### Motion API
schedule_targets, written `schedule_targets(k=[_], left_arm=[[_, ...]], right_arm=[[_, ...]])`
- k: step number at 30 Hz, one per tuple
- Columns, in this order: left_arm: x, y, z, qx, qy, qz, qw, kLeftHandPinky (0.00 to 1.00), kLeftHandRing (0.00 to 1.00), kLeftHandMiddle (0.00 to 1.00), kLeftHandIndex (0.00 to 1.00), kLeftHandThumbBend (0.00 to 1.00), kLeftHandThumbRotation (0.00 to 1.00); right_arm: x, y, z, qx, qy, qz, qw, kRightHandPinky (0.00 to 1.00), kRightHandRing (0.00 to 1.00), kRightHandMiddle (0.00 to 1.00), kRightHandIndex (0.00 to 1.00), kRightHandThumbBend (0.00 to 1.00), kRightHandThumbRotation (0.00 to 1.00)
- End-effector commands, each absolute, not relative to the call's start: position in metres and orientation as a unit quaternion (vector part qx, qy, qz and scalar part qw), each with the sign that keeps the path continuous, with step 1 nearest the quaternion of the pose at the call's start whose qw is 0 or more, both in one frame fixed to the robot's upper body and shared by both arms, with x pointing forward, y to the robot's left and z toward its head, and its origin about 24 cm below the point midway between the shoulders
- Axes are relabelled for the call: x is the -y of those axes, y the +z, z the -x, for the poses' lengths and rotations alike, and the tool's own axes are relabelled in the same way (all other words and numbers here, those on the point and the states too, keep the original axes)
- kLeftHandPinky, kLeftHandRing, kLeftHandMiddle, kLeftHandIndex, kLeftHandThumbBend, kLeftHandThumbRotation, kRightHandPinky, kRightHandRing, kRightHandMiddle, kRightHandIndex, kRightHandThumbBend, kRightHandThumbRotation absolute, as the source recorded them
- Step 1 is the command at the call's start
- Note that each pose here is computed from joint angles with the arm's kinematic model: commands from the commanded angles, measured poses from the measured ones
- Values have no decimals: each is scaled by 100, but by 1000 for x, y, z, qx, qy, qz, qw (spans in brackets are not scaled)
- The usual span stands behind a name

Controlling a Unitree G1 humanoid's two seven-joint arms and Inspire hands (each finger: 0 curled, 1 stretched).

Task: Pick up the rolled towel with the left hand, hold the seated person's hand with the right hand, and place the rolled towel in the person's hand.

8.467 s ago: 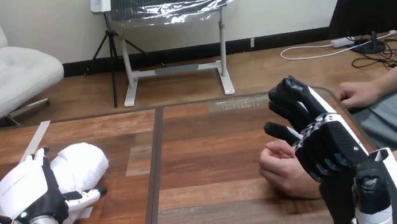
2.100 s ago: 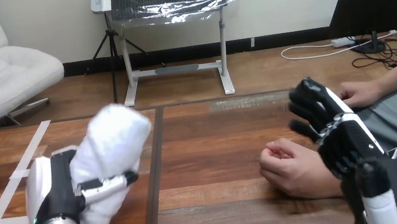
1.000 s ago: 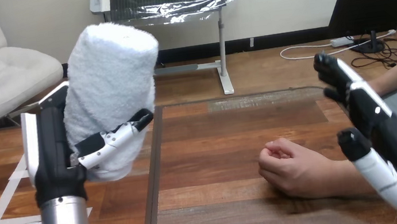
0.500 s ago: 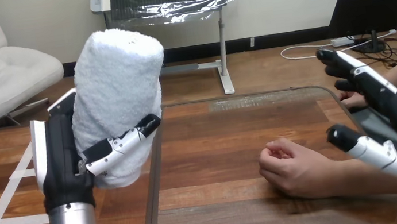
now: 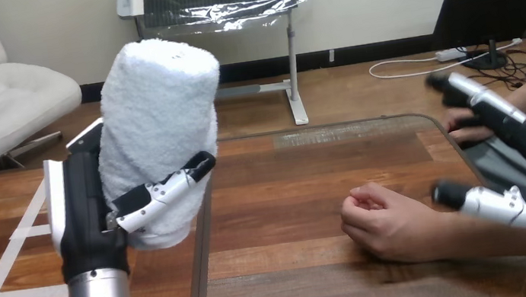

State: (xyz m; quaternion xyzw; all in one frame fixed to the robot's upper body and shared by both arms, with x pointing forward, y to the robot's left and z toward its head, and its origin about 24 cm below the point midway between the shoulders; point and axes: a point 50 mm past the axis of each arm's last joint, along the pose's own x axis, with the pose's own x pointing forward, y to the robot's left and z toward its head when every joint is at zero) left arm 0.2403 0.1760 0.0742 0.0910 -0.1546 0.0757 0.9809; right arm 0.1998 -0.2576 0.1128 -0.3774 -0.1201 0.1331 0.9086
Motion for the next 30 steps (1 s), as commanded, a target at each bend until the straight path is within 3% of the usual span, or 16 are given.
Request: schedule_targets(k=[1, 13, 30], left_arm=[[-170, 105, -245, 234, 76, -75, 966, 22, 28, 33, 37, 55, 0], [-170, 102, -245, 239, 78, -63, 966, 22, 27, 33, 37, 54, 0], [-171, 102, -245, 247, 79, -56, 964, 22, 27, 33, 37, 53, 0]], right_arm=[[268, 134, -213, 123, 125, 414, 893, 83, 94, 97, 95, 91, 64], [278, 137, -221, 96, 142, 448, 878, 77, 93, 96, 94, 98, 56], [286, 135, -231, 69, 174, 503, 844, 86, 90, 93, 93, 100, 55]])
